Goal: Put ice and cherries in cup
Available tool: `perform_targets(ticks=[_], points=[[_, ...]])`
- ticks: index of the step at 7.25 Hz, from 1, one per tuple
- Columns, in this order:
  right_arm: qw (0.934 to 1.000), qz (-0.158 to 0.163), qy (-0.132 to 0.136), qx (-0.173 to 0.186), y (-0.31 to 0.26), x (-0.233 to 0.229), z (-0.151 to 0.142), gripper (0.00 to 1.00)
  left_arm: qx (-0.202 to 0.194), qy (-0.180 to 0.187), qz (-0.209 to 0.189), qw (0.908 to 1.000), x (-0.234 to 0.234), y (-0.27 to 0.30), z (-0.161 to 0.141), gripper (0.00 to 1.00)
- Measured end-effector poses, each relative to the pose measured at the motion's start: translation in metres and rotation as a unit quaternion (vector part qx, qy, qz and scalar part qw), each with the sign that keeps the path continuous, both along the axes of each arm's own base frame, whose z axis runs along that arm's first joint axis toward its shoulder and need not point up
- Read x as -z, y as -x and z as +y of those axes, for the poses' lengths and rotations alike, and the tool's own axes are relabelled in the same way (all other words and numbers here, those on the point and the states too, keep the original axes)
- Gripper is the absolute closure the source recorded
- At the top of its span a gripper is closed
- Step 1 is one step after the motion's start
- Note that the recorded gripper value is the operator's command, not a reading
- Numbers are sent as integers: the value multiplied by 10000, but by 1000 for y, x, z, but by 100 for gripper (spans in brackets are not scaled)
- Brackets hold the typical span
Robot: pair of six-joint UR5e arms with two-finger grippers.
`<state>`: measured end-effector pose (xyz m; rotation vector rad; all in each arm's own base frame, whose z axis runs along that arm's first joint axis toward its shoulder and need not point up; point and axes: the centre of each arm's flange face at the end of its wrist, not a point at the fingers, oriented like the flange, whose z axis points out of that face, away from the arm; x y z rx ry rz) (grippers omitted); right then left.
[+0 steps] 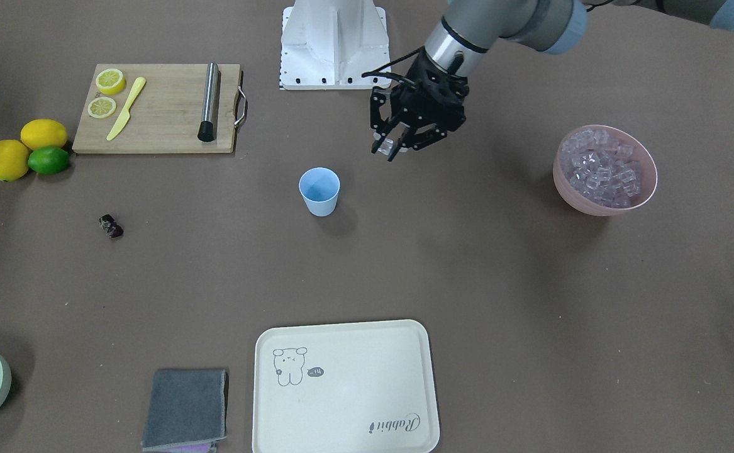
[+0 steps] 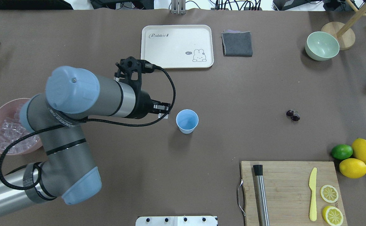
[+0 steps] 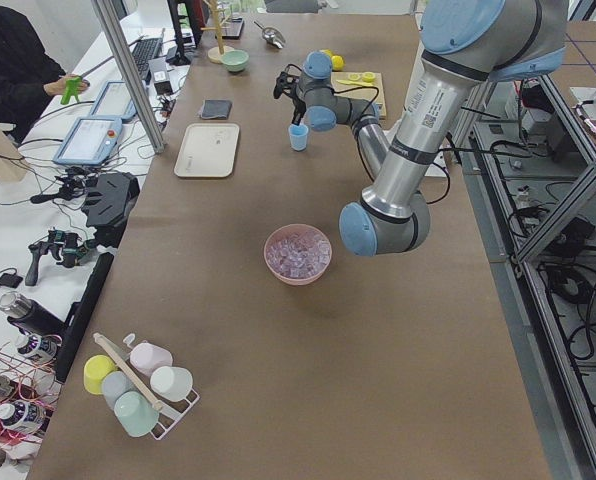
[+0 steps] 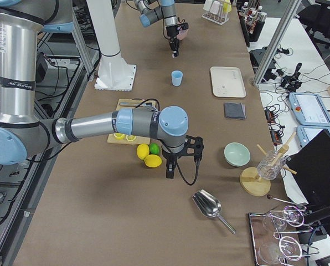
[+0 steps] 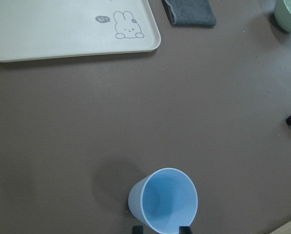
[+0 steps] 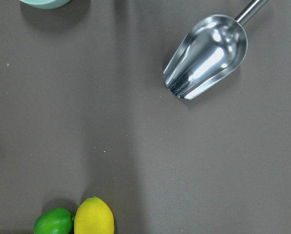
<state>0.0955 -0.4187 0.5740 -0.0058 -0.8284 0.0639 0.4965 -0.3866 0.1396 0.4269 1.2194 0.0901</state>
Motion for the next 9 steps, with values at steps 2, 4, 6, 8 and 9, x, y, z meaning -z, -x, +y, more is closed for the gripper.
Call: perform_targets(ticks=[2, 4, 6, 8, 9], points=[[10000, 1, 0, 0, 0, 0, 0, 0, 183, -95, -6, 9998, -5, -41, -2, 100], [10000, 1, 10, -3, 0, -1, 0, 0, 206, -114, 0, 9997, -23, -63, -8, 100], [10000, -1, 13, -5, 0, -1, 0, 0, 183, -99, -13, 9998, -29, -73, -8, 10], [10000, 0, 3, -5, 0, 0, 0, 0, 171, -98, -1, 9998, -26, -76, -6, 3], [10000, 1, -7, -5, 0, 1, -1, 0, 166, -98, 6, 9998, -25, -76, -5, 3]])
